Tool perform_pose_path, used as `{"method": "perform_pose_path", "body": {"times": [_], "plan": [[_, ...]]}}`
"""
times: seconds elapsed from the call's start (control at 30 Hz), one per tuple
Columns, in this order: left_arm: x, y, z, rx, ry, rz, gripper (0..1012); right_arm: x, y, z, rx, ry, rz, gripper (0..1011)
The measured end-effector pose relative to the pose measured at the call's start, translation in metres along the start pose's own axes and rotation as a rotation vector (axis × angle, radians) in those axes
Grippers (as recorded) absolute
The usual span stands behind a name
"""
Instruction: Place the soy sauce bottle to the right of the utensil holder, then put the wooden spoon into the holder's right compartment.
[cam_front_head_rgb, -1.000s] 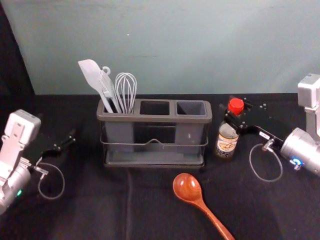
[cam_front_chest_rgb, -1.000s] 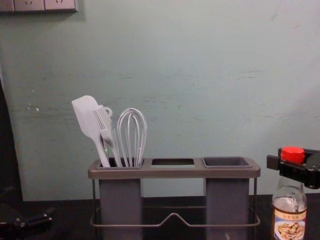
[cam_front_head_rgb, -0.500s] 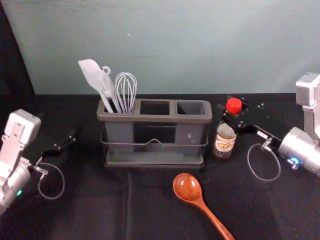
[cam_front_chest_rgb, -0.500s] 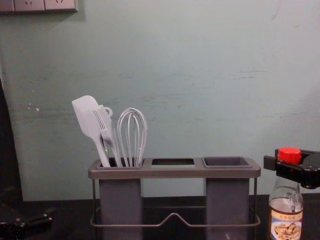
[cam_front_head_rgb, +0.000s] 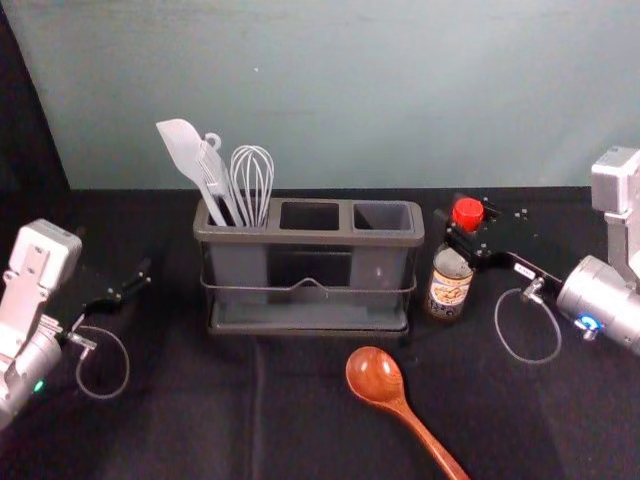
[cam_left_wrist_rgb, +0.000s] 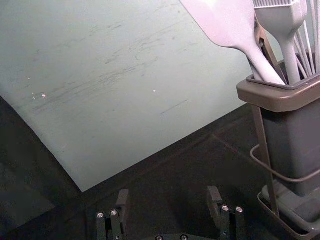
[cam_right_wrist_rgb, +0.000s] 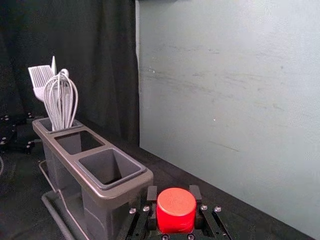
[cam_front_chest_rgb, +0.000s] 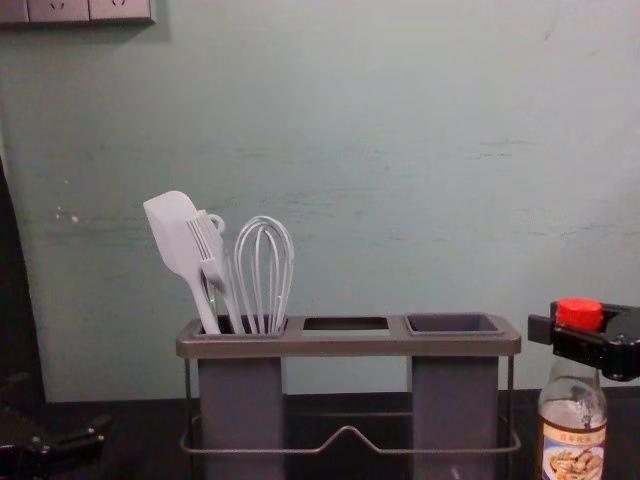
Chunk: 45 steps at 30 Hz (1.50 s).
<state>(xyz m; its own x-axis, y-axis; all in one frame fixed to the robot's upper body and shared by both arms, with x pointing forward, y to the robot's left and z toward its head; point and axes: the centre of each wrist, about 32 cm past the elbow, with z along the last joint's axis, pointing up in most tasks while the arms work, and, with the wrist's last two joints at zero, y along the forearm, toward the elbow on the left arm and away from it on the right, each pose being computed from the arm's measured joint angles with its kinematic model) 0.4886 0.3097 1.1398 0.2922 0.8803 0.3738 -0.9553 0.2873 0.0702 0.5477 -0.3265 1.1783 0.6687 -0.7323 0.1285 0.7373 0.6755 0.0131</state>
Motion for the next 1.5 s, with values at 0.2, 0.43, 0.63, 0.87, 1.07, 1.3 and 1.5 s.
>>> {"method": "perform_pose_path", "body": {"times": [0.2,0.43,0.63,0.87,1.07,1.3,1.5], "plan": [[0.0,0.0,0.0,0.0,0.0,0.0,1011,0.0,0.0003,-0.0016,-0.004,0.007,0.0,387],[0.0,0.0,0.0,0.0,0.0,0.0,1011,-0.0005,0.0004,-0.0024,-0.01,0.014,-0.003,387],[0.0,0.0,0.0,0.0,0.0,0.0,1011,-0.0006,0.0003,-0.0026,-0.01,0.015,-0.004,387],[0.0,0.0,0.0,0.0,0.0,0.0,1011,-0.0007,0.0001,-0.0027,-0.01,0.014,-0.004,390],[0.0,0.0,0.0,0.0,0.0,0.0,1012,-0.0006,0.0,-0.0026,-0.01,0.014,-0.005,565],[0.0,0.0,0.0,0.0,0.0,0.0,1012,-0.0006,0.0,-0.0025,-0.01,0.012,-0.005,781],[0.0,0.0,0.0,0.0,0.0,0.0,1011,-0.0006,0.0001,-0.0024,-0.009,0.012,-0.005,954]]}}
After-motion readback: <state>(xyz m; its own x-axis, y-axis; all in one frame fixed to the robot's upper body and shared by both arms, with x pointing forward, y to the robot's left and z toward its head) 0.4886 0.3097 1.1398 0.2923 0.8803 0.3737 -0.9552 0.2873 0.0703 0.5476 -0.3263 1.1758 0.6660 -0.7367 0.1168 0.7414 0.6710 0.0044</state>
